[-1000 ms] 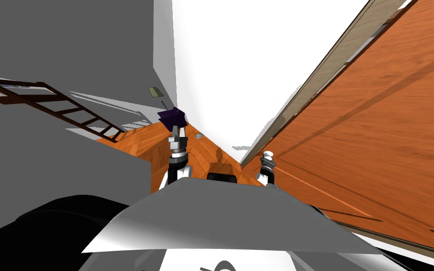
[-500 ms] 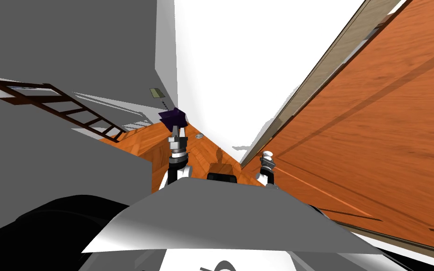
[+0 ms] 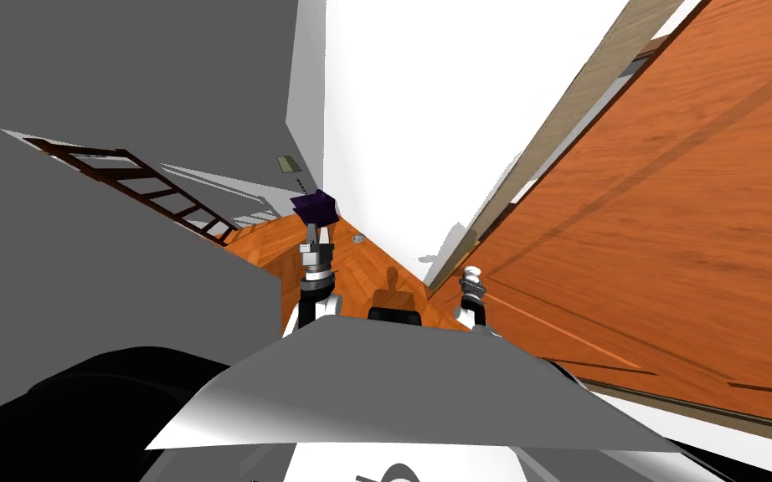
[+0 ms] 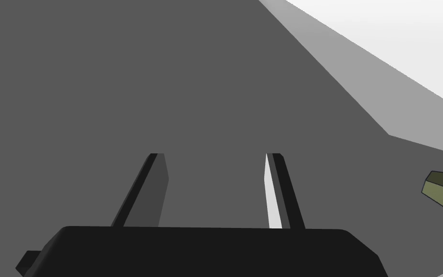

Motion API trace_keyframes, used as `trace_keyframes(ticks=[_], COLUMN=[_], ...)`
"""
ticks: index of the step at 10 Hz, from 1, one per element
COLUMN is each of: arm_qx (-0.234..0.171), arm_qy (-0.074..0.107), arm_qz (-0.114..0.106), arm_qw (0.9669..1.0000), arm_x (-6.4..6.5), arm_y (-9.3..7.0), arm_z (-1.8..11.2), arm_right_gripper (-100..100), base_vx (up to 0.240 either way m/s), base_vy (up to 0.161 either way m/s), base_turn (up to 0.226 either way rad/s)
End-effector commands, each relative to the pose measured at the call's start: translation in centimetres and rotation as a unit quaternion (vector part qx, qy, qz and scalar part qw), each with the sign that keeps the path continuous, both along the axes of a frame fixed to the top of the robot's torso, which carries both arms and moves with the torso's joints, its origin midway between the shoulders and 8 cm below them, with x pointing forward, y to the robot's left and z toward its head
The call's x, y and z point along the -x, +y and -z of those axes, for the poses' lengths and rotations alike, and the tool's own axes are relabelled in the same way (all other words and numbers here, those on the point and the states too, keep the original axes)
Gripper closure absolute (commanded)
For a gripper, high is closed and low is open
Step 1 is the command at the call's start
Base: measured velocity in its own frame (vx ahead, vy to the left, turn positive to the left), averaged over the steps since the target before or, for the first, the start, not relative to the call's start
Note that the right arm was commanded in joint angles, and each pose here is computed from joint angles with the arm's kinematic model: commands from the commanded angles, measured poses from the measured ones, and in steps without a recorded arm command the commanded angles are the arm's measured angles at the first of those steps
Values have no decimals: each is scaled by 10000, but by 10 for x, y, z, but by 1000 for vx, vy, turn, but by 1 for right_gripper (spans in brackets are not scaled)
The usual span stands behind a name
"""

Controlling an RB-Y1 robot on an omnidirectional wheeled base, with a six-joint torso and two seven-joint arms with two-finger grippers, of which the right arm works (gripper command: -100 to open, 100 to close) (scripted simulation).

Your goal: Pull the door open

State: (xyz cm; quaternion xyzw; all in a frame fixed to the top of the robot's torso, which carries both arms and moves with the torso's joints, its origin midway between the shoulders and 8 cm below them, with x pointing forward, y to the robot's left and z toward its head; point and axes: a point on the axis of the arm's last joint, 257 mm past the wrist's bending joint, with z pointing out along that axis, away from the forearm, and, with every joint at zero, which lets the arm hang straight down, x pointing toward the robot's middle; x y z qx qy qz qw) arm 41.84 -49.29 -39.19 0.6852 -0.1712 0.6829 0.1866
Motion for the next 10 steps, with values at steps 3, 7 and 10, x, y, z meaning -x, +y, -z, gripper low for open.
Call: trace_keyframes(ticks=[3,7,10], arm_qx=[-48,-73,-90], arm_qy=[-16,-42,-32], arm_qz=[-155,-378,-699], arm_qw=[9999,9993,9975], arm_x=[-3,-11,-16], arm_y=[10,20,36], arm_z=[0,-2,0], arm_right_gripper=[100,100,100], base_vx=[-162,-160,-248], base_vy=[1,-9,-8], base_turn=[36,63,86])
